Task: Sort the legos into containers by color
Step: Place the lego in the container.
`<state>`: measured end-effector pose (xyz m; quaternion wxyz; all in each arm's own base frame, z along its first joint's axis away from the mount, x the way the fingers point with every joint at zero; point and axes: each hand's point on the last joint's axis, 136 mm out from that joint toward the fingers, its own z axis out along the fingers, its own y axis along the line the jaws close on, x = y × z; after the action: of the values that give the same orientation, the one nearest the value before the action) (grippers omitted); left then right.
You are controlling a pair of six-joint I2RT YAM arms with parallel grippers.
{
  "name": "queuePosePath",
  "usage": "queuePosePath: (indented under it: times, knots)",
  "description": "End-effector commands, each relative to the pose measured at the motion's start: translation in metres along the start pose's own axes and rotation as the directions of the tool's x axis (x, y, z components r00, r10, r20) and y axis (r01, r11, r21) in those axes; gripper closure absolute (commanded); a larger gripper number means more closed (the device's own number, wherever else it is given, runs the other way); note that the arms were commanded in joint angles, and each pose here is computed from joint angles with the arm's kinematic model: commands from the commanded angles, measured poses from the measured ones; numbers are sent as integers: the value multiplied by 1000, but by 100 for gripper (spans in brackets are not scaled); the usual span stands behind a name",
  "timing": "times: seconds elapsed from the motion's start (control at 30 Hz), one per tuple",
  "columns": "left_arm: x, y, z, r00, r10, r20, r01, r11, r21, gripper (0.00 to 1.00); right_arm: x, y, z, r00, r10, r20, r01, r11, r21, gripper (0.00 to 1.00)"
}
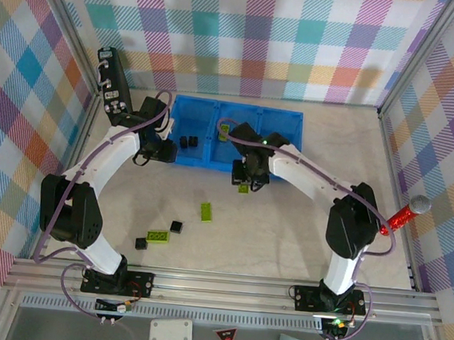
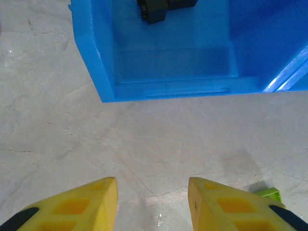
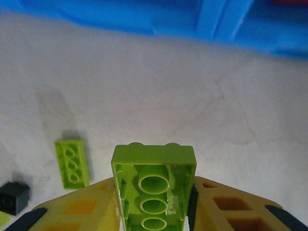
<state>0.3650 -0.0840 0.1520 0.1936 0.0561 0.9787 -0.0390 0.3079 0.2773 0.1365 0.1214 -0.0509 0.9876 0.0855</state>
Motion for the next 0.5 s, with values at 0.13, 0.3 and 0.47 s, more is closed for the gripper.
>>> queuePosePath:
  times: [0.13, 0.3, 0.47]
  knots:
    - [1, 5, 2, 1000, -1, 3, 1, 1000, -13, 57, -56, 3, 7, 998, -37, 52, 37, 999, 0, 61]
    - [1, 5, 3, 1000, -2, -1, 2, 1000, -9, 57, -96, 12, 16, 994, -45, 98, 47, 999, -19, 60]
    - [2, 5, 5, 1000, -2, -8, 2, 1000, -9, 57, -131, 17, 28, 989, -39, 140, 42, 999, -23, 61]
